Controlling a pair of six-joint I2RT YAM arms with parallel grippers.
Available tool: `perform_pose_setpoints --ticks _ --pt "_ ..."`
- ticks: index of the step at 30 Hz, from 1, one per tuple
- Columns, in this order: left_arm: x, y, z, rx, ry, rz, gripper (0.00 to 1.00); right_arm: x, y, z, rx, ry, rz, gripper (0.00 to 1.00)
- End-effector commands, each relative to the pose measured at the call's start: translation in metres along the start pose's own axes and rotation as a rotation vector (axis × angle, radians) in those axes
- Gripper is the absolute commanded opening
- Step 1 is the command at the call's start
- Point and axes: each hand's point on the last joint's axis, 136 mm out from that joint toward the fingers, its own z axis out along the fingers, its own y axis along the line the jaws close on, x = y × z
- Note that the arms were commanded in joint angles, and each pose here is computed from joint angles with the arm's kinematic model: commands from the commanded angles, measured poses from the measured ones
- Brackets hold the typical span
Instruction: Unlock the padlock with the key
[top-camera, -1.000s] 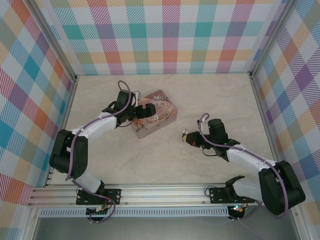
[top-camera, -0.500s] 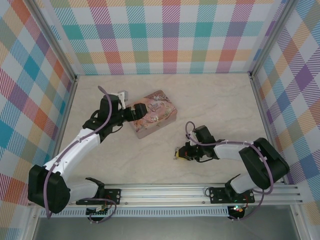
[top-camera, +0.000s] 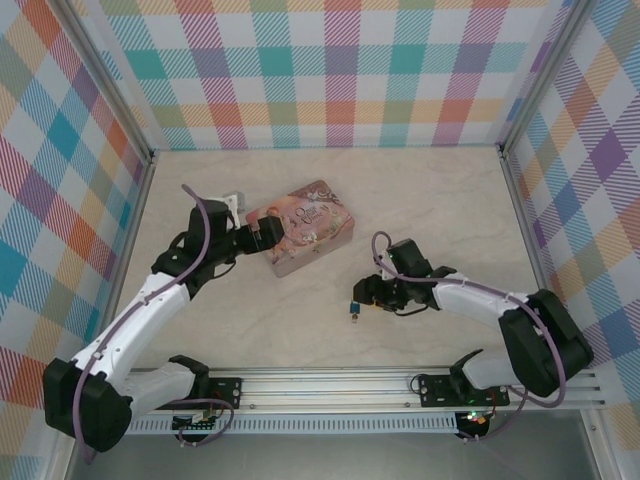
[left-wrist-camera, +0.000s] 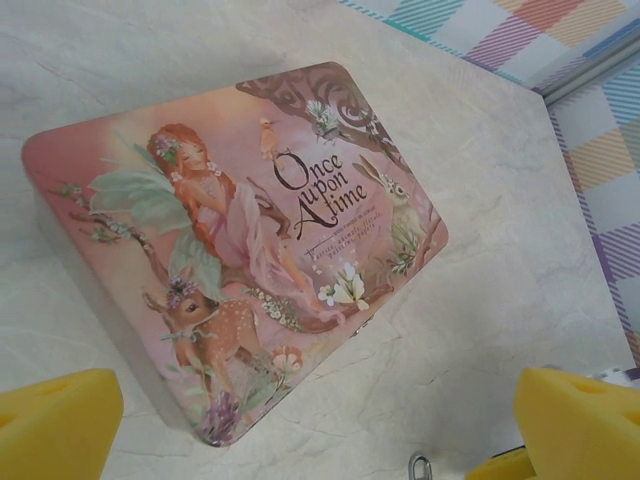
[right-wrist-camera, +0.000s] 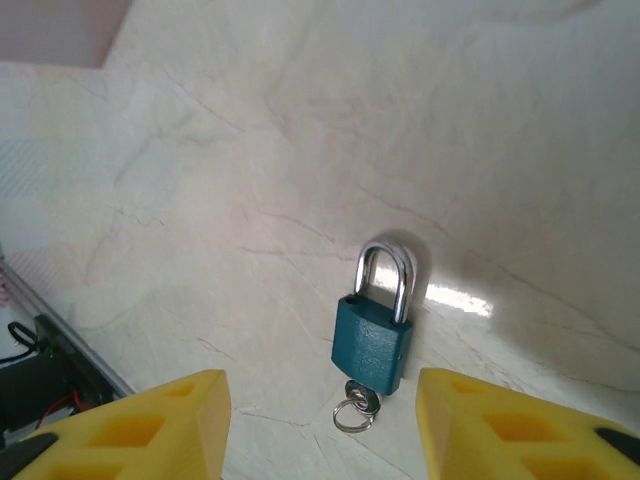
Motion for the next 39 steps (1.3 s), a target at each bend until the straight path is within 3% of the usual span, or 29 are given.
perform_pose_setpoints --ticks 1,5,7,10,13,14,21,26,34,39 --pt "0.009 0.009 -0.012 -0.023 0.008 0.015 1.0 0.001 -0.013 -0.016 0.126 -0.001 -0.05 0.54" --pt "0.021 0.002 -0.021 0.049 0.013 0.0 1.0 -0.006 -0.016 -0.032 0.2 -0.033 -0.09 0.56" --pt "0.03 0.001 -0.025 0.084 0.014 -0.018 1.0 -0.012 -0.02 -0.045 0.254 -0.079 -0.112 0.62" --pt "0.04 0.012 -0.032 0.069 -0.019 -0.029 1.0 -0.031 -0.024 -0.071 0.298 -0.212 -0.138 0.77" --pt "0.046 0.029 -0.037 0.006 -0.054 -0.025 1.0 -0.052 -0.028 -0.102 0.297 -0.378 -0.159 0.98" --pt "0.048 0.034 -0.038 -0.011 -0.062 -0.025 1.0 -0.059 -0.03 -0.113 0.297 -0.439 -0.166 1.0" --pt "0.05 0.065 -0.035 -0.134 -0.095 0.013 1.0 -0.093 -0.068 -0.186 0.488 -0.812 -0.247 1.0" --pt "0.041 0.101 -0.034 -0.284 -0.136 0.021 1.0 -0.106 -0.114 -0.202 0.621 -0.949 -0.249 0.99" --pt "0.025 0.172 -0.041 -0.57 -0.266 0.005 1.0 -0.134 -0.138 -0.178 0.501 -1.062 -0.267 1.0" --pt "0.017 0.19 -0.037 -0.629 -0.287 0.028 1.0 -0.16 -0.126 -0.168 0.436 -1.097 -0.398 1.0"
